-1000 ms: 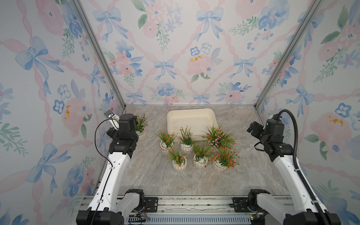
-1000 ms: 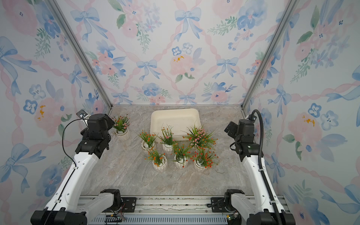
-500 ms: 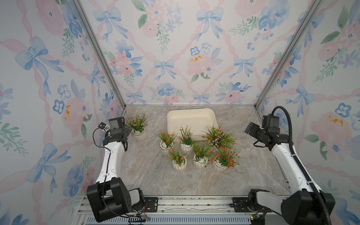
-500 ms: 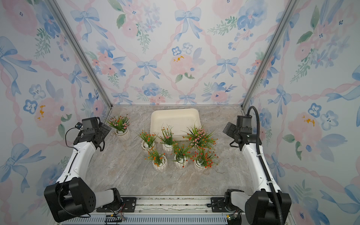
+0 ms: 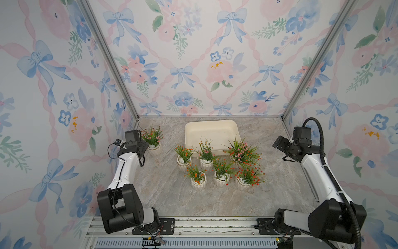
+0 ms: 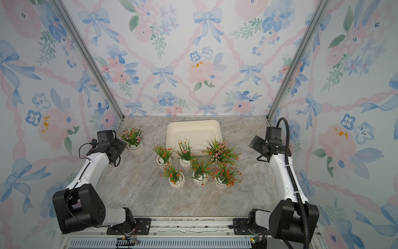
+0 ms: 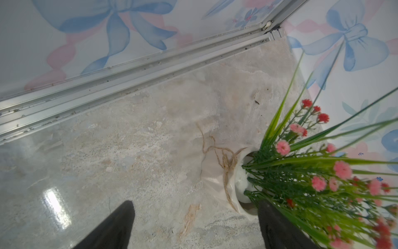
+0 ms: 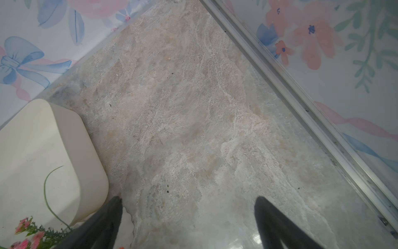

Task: Put the potted gypsophila into the storage box
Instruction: Pick up the baby's breath potted plant from the center of the board.

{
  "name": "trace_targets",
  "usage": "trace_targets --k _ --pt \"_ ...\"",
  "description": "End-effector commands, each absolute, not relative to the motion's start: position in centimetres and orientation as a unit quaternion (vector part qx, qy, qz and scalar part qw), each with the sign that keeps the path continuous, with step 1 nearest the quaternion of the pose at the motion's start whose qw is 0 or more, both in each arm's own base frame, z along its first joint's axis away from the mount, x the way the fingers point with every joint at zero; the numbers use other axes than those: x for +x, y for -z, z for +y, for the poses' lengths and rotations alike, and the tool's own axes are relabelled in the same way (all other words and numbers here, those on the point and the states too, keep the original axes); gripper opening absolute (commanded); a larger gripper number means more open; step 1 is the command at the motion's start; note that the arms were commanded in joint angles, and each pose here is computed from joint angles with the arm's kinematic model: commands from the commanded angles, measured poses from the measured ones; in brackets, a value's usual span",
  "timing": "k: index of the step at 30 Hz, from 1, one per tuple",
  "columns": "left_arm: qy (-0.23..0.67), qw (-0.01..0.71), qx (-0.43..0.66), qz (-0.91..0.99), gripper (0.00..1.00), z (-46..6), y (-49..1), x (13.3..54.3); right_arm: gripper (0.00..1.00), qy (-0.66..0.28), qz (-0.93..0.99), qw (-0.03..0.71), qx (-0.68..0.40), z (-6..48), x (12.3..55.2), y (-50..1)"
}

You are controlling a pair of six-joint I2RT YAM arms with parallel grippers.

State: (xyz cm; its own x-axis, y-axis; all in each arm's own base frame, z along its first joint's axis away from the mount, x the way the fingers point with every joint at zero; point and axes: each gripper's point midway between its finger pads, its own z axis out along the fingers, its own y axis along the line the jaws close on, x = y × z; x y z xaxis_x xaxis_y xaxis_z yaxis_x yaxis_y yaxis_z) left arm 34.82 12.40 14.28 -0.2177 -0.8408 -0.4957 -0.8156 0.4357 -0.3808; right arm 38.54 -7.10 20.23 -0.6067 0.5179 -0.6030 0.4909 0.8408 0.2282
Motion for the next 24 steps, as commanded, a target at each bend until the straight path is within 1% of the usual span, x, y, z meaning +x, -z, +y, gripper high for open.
trace_targets --k 1,6,11,18,24 --pt "0.033 0.315 -0.536 0.783 0.91 11.8 -13.7 35.0 0.97 -0.029 0.900 0.326 0.289 -7.1 38.4 -18.9" --pt "0.046 0.294 -0.532 0.793 0.91 11.3 -12.5 35.7 0.97 -0.038 0.900 0.322 0.290 -6.8 38.3 -18.4" --pt "0.051 0.281 -0.527 0.800 0.86 11.0 -11.7 36.3 0.97 -0.043 0.903 0.319 0.285 -6.6 38.2 -18.4" --pt "0.070 0.269 -0.530 0.801 0.88 10.5 -11.1 37.0 0.97 -0.066 0.902 0.325 0.277 -5.8 38.6 -18.6" --pt "0.070 0.265 -0.527 0.805 0.87 10.5 -10.8 37.4 0.97 -0.061 0.909 0.317 0.265 -5.1 38.8 -18.2"
